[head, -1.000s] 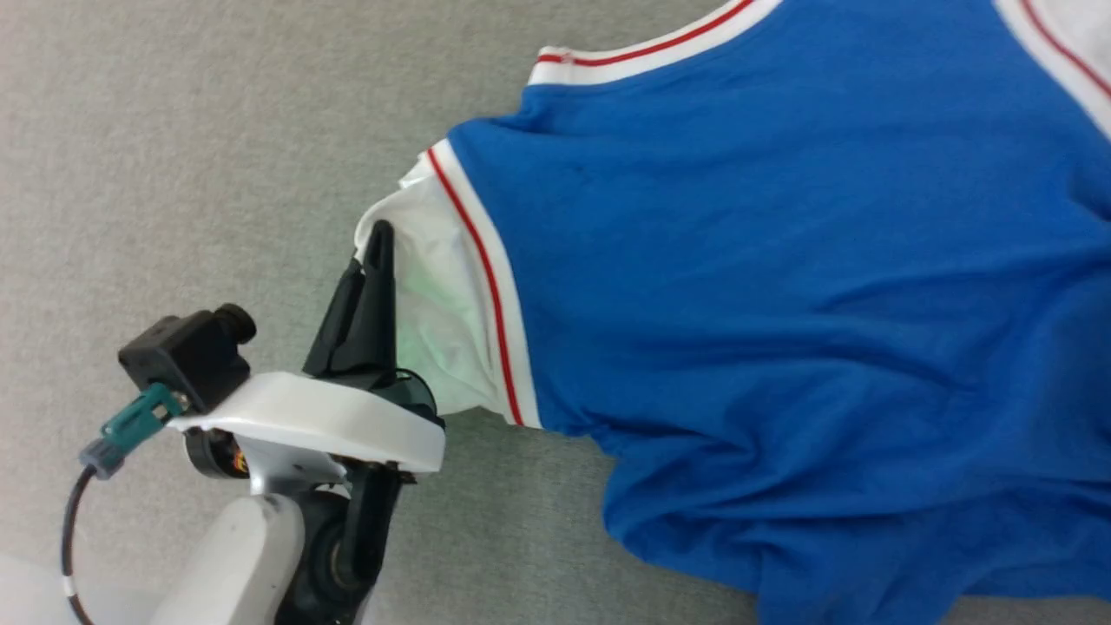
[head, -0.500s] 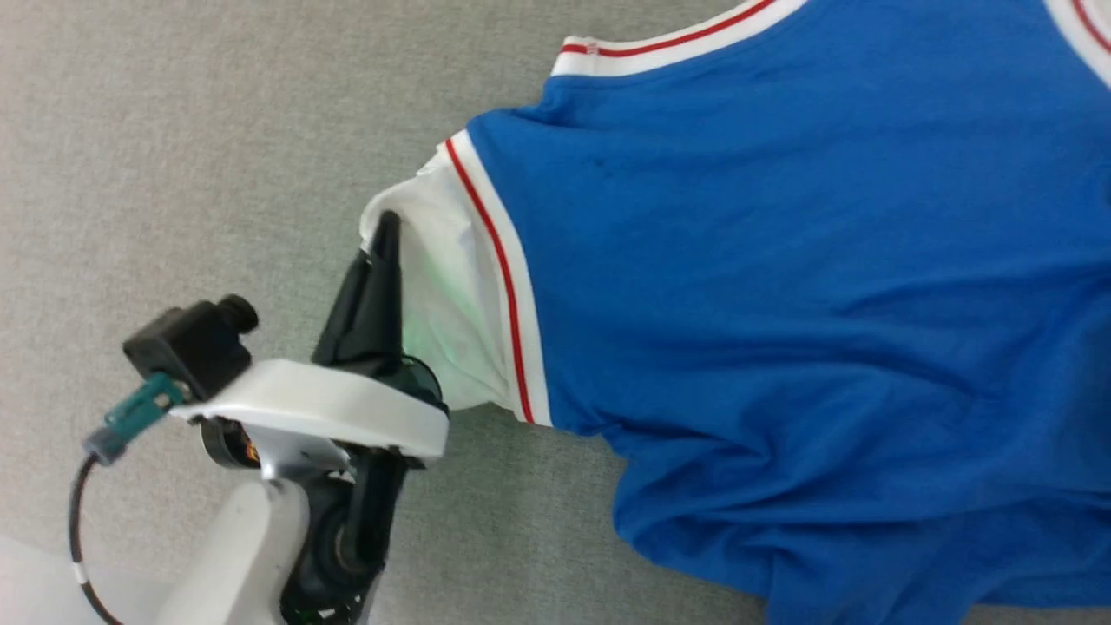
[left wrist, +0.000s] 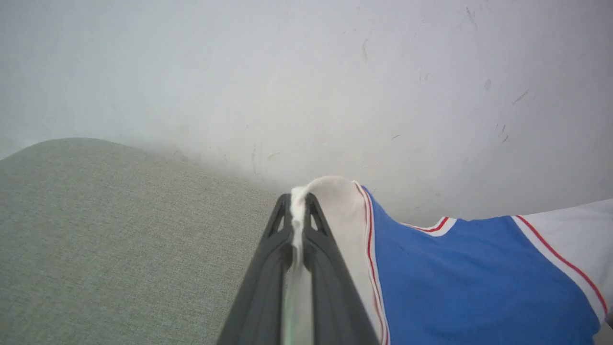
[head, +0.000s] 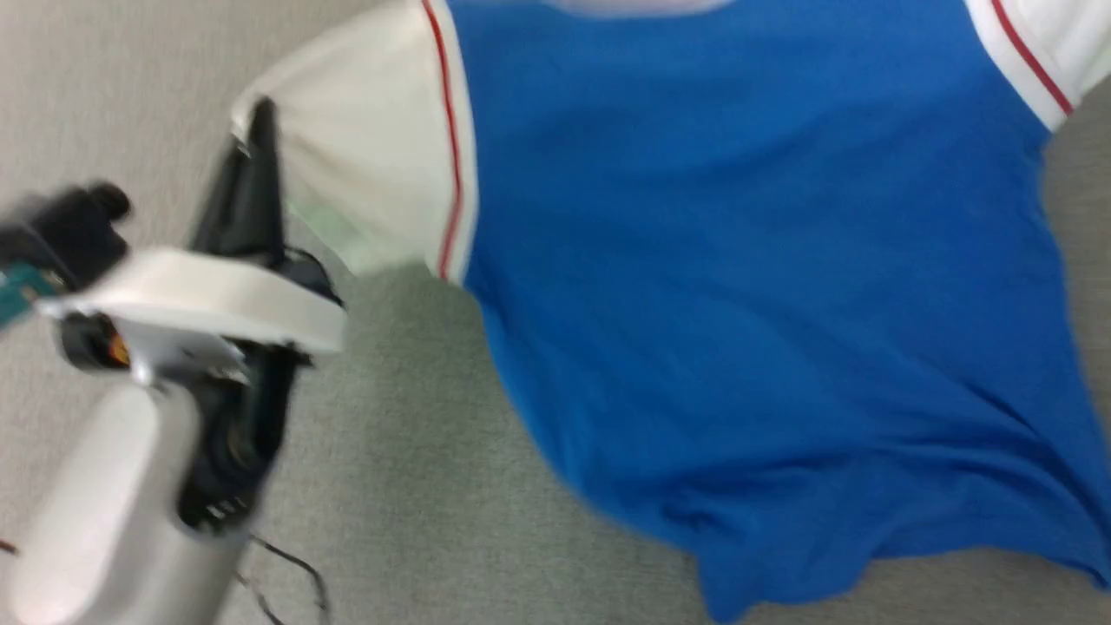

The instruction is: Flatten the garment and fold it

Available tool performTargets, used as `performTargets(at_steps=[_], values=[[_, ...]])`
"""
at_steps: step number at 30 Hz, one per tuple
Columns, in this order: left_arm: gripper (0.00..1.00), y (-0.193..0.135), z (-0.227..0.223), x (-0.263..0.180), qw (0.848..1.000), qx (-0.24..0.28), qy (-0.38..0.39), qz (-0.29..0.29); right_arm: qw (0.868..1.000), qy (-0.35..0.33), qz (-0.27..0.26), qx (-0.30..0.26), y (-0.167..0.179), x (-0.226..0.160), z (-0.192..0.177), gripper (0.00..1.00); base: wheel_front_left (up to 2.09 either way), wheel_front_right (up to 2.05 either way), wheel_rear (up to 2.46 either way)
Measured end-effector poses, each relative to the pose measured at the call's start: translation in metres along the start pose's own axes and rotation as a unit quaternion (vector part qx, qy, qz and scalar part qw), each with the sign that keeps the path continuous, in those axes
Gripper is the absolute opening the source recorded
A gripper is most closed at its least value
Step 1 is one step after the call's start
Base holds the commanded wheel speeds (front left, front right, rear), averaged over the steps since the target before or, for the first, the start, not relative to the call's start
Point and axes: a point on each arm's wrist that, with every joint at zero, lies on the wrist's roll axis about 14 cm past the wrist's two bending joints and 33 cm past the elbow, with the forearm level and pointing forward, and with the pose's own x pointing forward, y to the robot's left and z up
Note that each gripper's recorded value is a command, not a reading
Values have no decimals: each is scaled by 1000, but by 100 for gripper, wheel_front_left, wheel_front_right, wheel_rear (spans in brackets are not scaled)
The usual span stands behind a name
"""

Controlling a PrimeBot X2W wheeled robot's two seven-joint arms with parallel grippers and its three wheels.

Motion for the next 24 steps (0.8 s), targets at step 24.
performTargets(at_steps=[24], values=[[0, -178, 145, -35, 963, 29, -60, -263, 984, -175, -26, 7, -25, -245, 174, 0, 0, 0, 0]])
